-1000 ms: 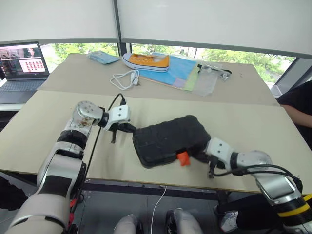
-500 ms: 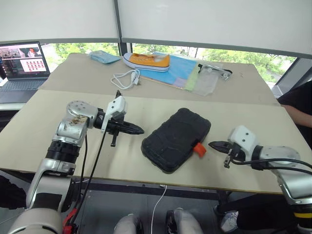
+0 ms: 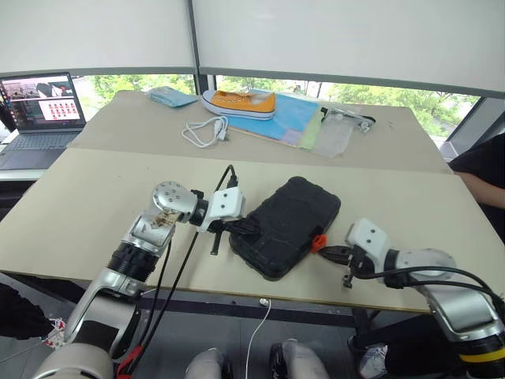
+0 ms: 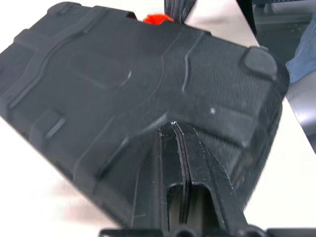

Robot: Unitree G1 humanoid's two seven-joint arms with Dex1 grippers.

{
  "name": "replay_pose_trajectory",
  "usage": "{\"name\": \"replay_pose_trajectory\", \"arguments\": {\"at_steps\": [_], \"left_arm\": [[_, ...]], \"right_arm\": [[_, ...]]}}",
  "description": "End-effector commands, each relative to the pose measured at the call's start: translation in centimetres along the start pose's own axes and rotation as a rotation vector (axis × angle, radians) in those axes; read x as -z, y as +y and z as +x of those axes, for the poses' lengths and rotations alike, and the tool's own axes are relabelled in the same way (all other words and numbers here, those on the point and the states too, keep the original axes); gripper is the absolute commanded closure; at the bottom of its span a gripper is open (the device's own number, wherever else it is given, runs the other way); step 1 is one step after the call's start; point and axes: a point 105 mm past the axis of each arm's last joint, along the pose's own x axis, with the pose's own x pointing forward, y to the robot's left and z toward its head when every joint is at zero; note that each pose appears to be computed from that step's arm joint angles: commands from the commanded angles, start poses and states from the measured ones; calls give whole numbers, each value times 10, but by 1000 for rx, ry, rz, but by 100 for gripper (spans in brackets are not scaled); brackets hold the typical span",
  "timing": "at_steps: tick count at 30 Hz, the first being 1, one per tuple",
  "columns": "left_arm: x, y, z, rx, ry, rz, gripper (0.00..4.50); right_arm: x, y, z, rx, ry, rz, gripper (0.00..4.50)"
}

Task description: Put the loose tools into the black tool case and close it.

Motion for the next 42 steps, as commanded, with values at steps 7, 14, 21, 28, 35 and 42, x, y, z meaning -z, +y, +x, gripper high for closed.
{"name": "replay_pose_trajectory", "arguments": {"at_steps": [7, 14, 21, 28, 35, 42], "left_arm": [[10, -4, 11, 38, 67, 28, 449], [10, 0, 14, 37, 66, 42, 449], [9, 3, 16, 36, 63, 54, 449], [21, 4, 20, 49, 118, 89, 449], [19, 12, 18, 23, 80, 42, 449], [-14, 61, 10, -160, -109, -200, 449]], "right_arm": [[-23, -8, 10, 70, -84, -38, 450], [-21, -9, 2, 79, -59, -60, 450], [-20, -12, -10, 99, -70, -36, 450], [-46, -11, -4, 95, -169, -11, 450], [-56, -14, -7, 107, -169, -64, 450], [-35, -20, -11, 119, -87, -72, 450]]}}
